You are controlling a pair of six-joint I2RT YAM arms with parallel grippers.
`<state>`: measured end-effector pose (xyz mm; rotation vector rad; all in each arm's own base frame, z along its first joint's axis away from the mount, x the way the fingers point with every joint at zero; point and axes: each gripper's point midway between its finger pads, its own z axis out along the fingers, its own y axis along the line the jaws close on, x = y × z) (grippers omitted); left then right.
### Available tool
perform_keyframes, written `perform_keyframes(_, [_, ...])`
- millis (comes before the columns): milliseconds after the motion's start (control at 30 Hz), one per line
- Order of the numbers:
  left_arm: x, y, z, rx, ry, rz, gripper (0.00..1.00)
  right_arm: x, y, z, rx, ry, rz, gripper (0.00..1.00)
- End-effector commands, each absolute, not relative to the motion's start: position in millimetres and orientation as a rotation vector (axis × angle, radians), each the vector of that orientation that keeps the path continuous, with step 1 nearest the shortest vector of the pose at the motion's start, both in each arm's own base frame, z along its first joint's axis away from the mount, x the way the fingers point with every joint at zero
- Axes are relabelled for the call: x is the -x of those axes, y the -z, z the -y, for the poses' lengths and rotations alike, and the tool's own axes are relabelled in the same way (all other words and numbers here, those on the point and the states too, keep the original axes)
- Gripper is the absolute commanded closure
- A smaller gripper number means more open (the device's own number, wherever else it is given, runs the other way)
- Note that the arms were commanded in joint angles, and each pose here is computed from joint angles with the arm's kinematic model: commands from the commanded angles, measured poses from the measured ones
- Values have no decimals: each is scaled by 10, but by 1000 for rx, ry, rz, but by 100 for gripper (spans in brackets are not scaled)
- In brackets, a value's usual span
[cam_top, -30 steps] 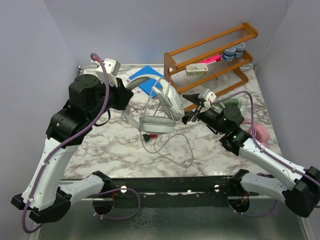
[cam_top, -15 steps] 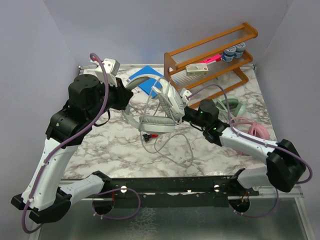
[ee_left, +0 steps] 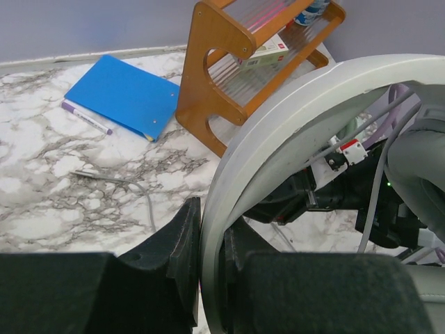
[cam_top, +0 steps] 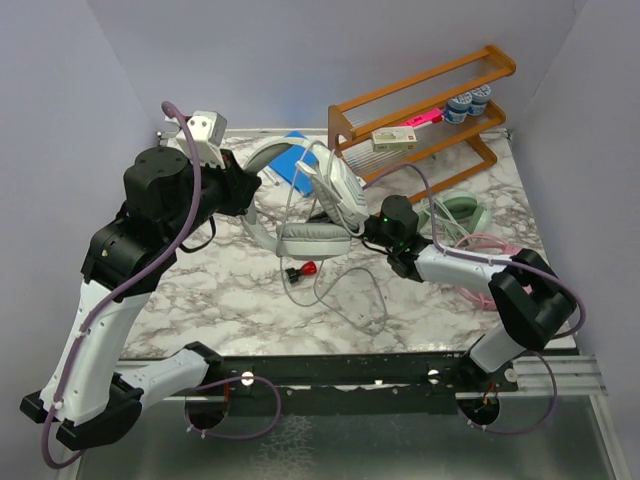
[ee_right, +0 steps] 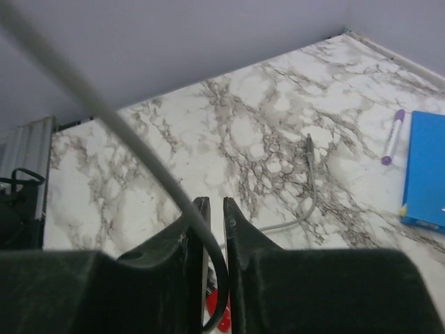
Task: Wrap the headphones
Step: Wrap the headphones cable around the headphones.
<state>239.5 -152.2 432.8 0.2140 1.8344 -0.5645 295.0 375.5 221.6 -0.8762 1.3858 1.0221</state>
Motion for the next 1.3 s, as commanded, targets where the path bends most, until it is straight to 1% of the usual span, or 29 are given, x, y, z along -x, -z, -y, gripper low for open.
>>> perform_keyframes(0, [-2390,-4675,1519,-121,636,-1731,100,-2810,-2348,-3878,916,-1120,-1298,87])
perform_keyframes(33, [-2408,-4674,1517,-111,634,-1732,100,-2787,-2339,-3883,919,-1130,-1298,94])
perform_keyframes(67, [-2423,-4676,1501,-96,627,-1732,100,-2757,-2336,-3883,923,-1141,-1297,98])
perform_keyframes(100, [-2444,-4676,1484,-79,618,-1731,100,-2723,-2327,-3879,926,-1153,-1297,99])
perform_keyframes(267, [-2564,-4745,1396,41,596,-1695,100,-2441,-2237,-3879,965,-1200,-1312,99])
perform_keyframes(467, [-2756,-4826,1481,226,713,-1625,100,-1889,-2164,-3995,1051,-1282,-1308,99])
perform_keyframes(600, [-2961,-4770,1397,352,667,-1593,100,-1534,-2239,-4064,1102,-1352,-1268,98])
perform_keyframes(700, [-3076,-4727,1332,428,636,-1563,100,-1329,-2357,-4111,1128,-1406,-1229,94])
perform_keyframes(800, [-3167,-4680,1339,490,650,-1546,100,-1156,-2463,-4167,1162,-1448,-1194,85])
perform_keyframes(867, [-3221,-4634,1336,521,649,-1536,100,-1028,-2534,-4197,1182,-1486,-1165,81])
perform_keyframes(1033, [-3338,-4499,1312,529,591,-1529,100,-817,-2809,-4166,1170,-1607,-1065,82])
perform_keyframes(1267, [-3448,-4232,1039,541,354,-1527,100,-680,-3236,-4073,1169,-1660,-972,82])
